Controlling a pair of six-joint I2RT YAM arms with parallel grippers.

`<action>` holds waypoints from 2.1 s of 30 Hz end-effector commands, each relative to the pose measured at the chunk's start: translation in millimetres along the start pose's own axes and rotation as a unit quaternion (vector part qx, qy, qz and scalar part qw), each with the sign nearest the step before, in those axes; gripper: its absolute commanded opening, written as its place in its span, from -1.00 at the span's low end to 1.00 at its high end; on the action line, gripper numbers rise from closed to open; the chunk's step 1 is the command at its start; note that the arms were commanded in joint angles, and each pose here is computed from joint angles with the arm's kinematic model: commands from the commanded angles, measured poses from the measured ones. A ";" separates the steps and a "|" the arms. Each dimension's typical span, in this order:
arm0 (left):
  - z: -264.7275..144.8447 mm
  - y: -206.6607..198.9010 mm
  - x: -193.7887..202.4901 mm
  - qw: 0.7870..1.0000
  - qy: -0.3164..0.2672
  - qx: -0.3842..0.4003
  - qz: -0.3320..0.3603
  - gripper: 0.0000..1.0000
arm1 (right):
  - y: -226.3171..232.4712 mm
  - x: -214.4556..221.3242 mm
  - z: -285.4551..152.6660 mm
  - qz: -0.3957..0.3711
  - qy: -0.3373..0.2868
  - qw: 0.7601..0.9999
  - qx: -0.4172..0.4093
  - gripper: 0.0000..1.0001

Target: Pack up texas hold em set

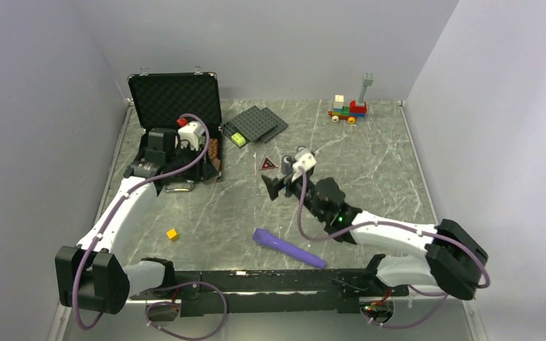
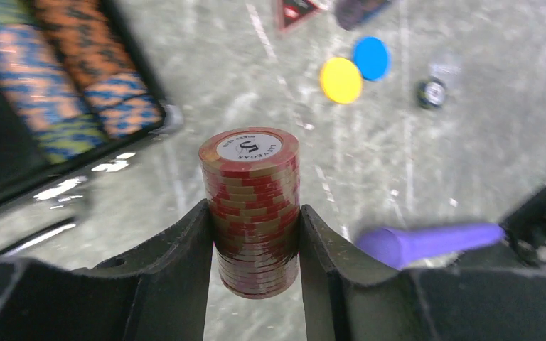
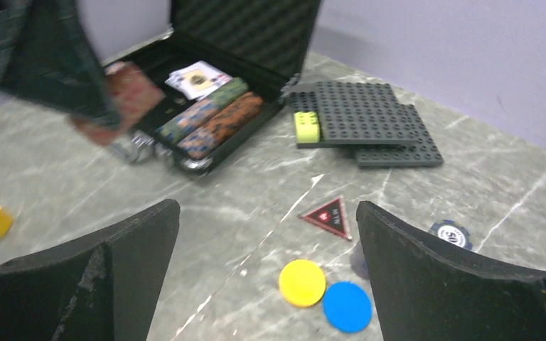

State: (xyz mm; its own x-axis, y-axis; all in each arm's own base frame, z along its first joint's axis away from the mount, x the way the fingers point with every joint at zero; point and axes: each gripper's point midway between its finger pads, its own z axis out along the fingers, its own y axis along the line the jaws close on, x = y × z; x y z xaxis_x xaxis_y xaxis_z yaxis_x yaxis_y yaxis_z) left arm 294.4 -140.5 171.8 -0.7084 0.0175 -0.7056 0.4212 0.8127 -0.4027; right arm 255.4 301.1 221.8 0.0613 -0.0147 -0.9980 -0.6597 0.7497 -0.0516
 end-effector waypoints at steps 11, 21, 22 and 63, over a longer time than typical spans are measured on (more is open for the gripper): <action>-58.9 163.7 -86.6 0.948 -0.007 -0.314 0.042 -1.00 | -21.4 -72.3 97.9 0.147 -0.107 0.983 -0.025 0.99; -43.5 214.0 -103.8 0.950 -0.031 -0.309 0.034 -1.00 | -4.2 -36.8 86.0 0.173 -0.086 0.979 -0.064 0.99; -42.0 218.0 -105.6 0.949 -0.034 -0.310 0.034 -1.00 | -2.2 -38.3 85.7 0.175 -0.090 0.978 -0.070 0.99; 32.1 307.0 -47.6 0.925 0.125 -0.358 -0.013 -1.00 | 1.4 -36.1 83.5 0.184 -0.083 0.976 -0.079 0.99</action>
State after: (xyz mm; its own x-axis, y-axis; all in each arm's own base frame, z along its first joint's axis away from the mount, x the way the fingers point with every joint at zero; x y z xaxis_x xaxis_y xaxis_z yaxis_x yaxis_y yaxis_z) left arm 472.1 85.0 51.8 -0.8669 0.0236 -0.4979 -0.0196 0.9965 0.0813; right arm 316.7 358.5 240.9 -0.1156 0.3044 -0.9455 -0.7540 0.5928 0.2830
